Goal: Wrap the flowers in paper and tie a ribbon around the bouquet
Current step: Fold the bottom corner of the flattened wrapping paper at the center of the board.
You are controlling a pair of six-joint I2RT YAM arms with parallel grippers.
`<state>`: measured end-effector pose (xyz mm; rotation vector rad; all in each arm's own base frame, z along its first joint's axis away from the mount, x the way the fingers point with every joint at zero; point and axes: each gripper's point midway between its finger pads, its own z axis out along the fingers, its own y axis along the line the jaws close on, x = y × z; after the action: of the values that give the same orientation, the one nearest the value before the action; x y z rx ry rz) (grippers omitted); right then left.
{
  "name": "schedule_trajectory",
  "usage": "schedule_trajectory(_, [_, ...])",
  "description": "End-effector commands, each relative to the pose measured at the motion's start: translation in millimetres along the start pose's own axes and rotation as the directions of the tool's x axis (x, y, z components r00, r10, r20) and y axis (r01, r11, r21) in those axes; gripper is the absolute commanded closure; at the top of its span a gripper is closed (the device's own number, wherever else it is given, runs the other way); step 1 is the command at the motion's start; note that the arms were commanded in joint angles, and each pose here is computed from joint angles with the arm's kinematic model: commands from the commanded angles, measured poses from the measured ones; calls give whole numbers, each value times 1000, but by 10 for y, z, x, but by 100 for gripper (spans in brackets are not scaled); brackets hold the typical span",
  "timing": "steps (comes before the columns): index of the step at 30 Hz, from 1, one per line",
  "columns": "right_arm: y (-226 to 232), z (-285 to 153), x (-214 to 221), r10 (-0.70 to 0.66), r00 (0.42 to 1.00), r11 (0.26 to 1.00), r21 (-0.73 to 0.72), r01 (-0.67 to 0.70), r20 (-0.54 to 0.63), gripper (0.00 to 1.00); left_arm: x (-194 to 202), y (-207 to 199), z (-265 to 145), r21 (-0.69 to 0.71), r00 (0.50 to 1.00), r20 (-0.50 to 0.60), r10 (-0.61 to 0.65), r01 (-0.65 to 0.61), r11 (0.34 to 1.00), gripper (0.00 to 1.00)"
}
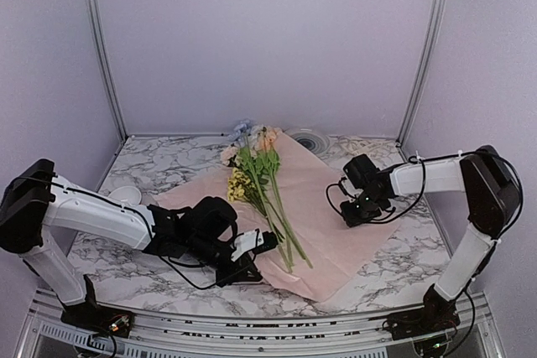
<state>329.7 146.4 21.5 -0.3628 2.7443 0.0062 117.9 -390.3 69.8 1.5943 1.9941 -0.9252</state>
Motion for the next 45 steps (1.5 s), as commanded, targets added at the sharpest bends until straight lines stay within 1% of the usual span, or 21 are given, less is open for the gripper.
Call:
schedule_trajectory(1, [207,-367,-171,-106,991,993,-49,111,82,81,-241,26,-26,36,998,20,-57,56,998,98])
schedule_trajectory(4, [464,-625,-191,-161,977,980,-96,176,141,77,-188,20,-16,64,997,0,-74,73,995,98])
schedule_trajectory(7, [900,-864,-75,-212,960,927,-273,256,181,73,-195,71,-31,59,996,-1,-87,87,994,98])
schedule_trajectory(8, [1076,-991,-33,-226,950,888,-355,292,216,71,-194,88,-36,58,996,-4,-91,91,994,98])
schedule_trajectory(10, [1353,-1299,73,-225,929,780,-517,352,293,59,-207,128,-66,52,995,-5,-99,99,994,99])
schedule_trajectory(12, [1596,-1653,221,-209,909,622,-668,408,361,43,-214,177,-107,39,994,-7,-106,106,994,100])
schedule_trajectory(13, [1696,-1793,310,-203,902,543,-723,427,381,38,-221,205,-130,32,994,-4,-109,110,993,100])
schedule_trajectory(14, [1781,-1897,396,-203,895,484,-754,444,396,34,-220,226,-144,29,994,-5,-110,110,993,100])
schedule_trajectory(15, [1847,-1934,481,-217,887,457,-761,460,406,32,-218,230,-154,30,994,-9,-111,111,993,100])
schedule_trajectory(16, [1909,-1946,559,-238,878,449,-754,479,416,31,-209,225,-166,36,994,-17,-110,110,993,100])
schedule_trajectory(18, [1966,-1849,581,-235,881,492,-731,472,411,30,-197,176,-182,63,994,-27,-107,108,992,100])
schedule_trajectory(19, [1985,-1763,549,-212,897,515,-736,439,388,31,-193,135,-186,85,994,-28,-108,110,990,100])
schedule_trajectory(22, [2187,-1615,486,-214,911,475,-777,412,352,41,-141,69,-174,124,991,-41,-129,133,983,100])
schedule_trajectory(24, [2342,-1510,447,-240,906,467,-777,422,348,52,-90,28,-181,140,988,-63,-142,149,979,100])
schedule_trajectory(25, [2421,-1450,486,-264,901,460,-776,431,343,56,-70,7,-197,147,987,-69,-142,151,978,100])
schedule_trajectory(27, [2497,-1287,562,-298,900,468,-774,427,317,61,-44,-19,-245,145,989,-68,-134,142,979,100])
schedule_trajectory(31, [2590,-1025,822,-365,892,470,-774,425,268,68,-17,-21,-342,115,992,-60,-107,113,987,100])
schedule_trajectory(34, [2555,-753,1022,-419,887,520,-750,410,194,73,-40,8,-364,93,993,-56,-100,105,990,100])
schedule_trajectory(39, [2313,-351,1257,-452,891,643,-674,364,51,77,-102,59,-387,62,995,-44,-89,92,994,100])
schedule_trajectory(41, [2242,-251,1352,-461,888,670,-656,348,1,78,-130,87,-405,43,996,-37,-80,81,996,100])
schedule_trajectory(45, [2171,-178,1442,-474,880,686,-641,345,-33,78,-92,260,-382,-29,995,-57,-87,85,996,100])
